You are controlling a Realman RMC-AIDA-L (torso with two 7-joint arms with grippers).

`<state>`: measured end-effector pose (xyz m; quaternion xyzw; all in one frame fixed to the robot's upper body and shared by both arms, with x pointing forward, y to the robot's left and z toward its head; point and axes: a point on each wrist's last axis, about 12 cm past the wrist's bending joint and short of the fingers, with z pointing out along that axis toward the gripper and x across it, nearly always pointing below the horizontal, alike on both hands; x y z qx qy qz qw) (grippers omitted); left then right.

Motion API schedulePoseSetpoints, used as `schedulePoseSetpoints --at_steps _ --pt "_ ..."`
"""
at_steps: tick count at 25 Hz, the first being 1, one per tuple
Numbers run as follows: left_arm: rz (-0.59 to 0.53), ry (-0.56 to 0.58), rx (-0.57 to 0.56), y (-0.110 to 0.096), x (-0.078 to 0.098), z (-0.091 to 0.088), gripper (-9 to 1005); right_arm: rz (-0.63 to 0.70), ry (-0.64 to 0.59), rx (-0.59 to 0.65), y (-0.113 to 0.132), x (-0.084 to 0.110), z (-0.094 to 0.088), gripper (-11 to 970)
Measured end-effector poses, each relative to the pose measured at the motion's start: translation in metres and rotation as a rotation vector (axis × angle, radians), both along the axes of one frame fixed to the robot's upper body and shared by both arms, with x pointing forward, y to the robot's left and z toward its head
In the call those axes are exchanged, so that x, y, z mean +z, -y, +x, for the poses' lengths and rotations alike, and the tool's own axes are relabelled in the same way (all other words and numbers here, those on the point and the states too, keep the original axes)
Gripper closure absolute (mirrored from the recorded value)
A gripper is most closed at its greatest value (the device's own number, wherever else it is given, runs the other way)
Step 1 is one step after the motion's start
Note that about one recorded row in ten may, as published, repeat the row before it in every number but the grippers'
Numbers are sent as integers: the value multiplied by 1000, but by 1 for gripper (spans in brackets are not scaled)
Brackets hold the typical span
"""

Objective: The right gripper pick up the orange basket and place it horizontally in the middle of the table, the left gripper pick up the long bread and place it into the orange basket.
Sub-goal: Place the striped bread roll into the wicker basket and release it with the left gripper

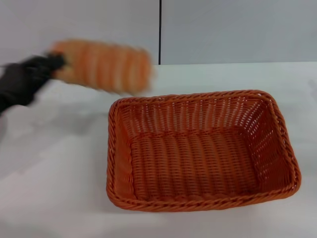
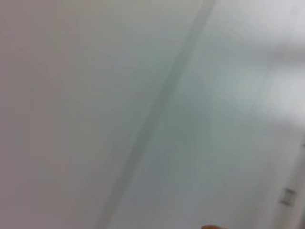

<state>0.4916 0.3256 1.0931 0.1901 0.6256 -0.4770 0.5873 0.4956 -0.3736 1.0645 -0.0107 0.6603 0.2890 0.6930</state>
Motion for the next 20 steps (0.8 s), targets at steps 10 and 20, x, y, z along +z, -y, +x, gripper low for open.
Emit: schedulePoseSetpoints --at_steps 10,20 --pt "172 -58 -337 71 -19 16 842 9 -1 -7 0 -1 -1 471" --pt "139 -50 -296 68 -19 16 676 20 4 -19 1 0 0 471"
